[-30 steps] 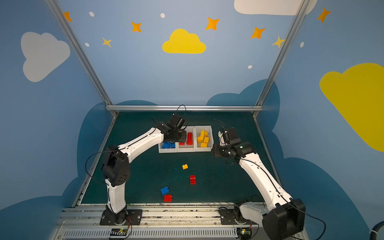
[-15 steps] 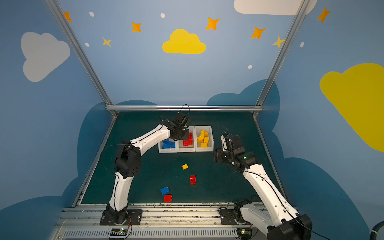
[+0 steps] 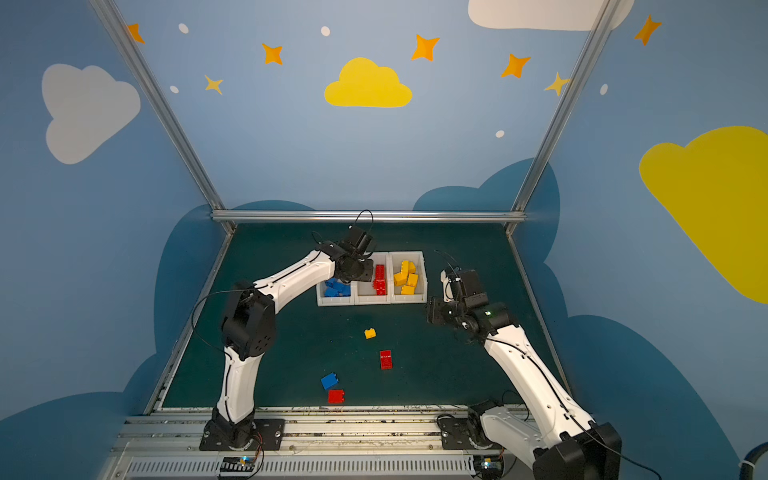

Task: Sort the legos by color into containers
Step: 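Carry the red brick with the left gripper into the red compartment and release, then grasp the small yellow brick with the right gripper while the left gripper withdraws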

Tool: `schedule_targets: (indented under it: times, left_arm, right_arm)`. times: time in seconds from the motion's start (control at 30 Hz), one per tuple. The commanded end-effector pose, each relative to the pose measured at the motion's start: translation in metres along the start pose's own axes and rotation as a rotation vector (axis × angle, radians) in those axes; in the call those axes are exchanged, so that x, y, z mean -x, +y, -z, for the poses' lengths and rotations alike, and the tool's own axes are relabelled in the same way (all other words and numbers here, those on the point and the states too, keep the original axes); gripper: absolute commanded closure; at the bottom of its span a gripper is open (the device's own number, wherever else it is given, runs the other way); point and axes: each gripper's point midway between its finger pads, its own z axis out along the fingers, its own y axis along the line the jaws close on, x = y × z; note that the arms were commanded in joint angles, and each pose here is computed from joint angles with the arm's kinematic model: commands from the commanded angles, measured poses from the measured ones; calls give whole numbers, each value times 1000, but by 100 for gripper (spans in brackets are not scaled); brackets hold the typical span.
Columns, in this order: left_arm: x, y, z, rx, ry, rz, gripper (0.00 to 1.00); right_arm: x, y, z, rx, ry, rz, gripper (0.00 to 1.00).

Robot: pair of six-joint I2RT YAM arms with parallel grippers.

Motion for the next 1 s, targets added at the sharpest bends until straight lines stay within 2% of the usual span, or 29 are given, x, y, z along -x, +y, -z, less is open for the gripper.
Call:
schedule_targets:
  times: [0.0, 0.27, 0.47, 0.7, 0.97]
  left_arm:
    - [13, -3, 23, -43, -55, 23, 51]
    - [10, 2, 54, -76, -107, 47, 50]
    - [-9, 18, 74, -71, -126, 81, 50]
    - [-37, 47, 92, -46, -146, 157, 49]
    - [-73, 77, 106, 18, -134, 212, 48]
  right_arm:
    - [-6, 5, -6, 28, 42, -14, 38]
    - [-51, 24, -35, 51, 191, 17, 38]
    - [-87, 46, -55, 58, 317, 58, 38]
    - [-118, 59, -66, -34, 497, 98, 38]
    - [-116, 83, -86, -31, 506, 189, 38]
